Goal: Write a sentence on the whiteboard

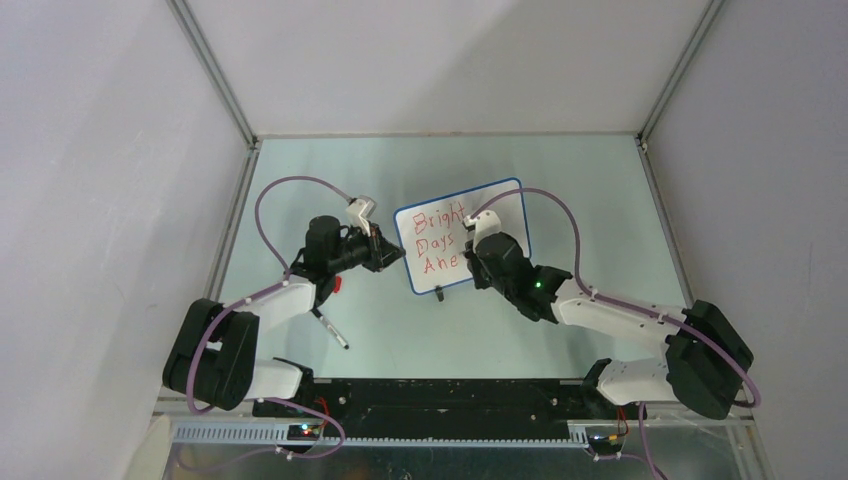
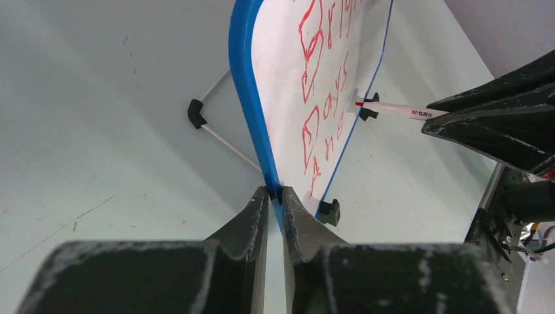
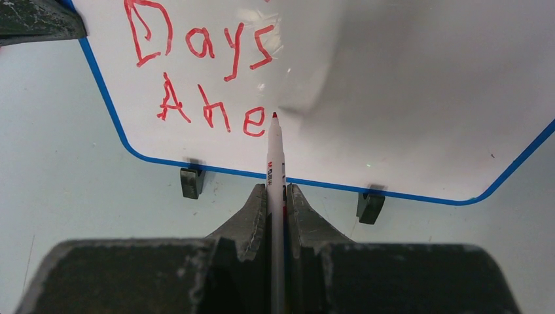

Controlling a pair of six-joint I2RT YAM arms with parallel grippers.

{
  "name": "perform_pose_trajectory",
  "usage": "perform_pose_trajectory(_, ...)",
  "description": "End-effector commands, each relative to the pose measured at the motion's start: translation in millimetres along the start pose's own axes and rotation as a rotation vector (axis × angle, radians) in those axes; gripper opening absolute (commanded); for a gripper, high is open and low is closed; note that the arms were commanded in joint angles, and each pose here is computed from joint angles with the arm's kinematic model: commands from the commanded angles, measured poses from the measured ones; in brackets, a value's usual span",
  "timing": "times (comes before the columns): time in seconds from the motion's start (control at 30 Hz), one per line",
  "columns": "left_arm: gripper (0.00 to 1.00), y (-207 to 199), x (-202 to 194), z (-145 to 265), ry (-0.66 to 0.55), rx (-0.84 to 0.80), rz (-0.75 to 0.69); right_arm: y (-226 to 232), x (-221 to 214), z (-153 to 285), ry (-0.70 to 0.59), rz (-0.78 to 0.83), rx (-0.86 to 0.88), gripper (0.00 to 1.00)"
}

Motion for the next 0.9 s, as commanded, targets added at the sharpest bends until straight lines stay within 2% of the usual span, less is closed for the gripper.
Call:
perform_pose_trajectory(0.0,0.15,-11.3,27.0,-1.9,-0.064,-0.039,-0.074,-3.4,6.3,-3.6,-0.027,-0.006,-0.014,0.0)
perform_pose_trajectory(0.87,0.15,-11.8,26.9,-1.7,-0.063,-0.04,-0.076,-9.8,1.6,-9.5,0.003,-0.013,-0.038,0.0)
Point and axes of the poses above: each gripper's point midway between its finger pads, its own z axis back along the fingers, its own y axis along the line the jaws close on, x = y × z, the point moved 2 cm from there along z, back along the fingers, and after that the axes turned 3 degrees about -z, right-handed, at the moved point
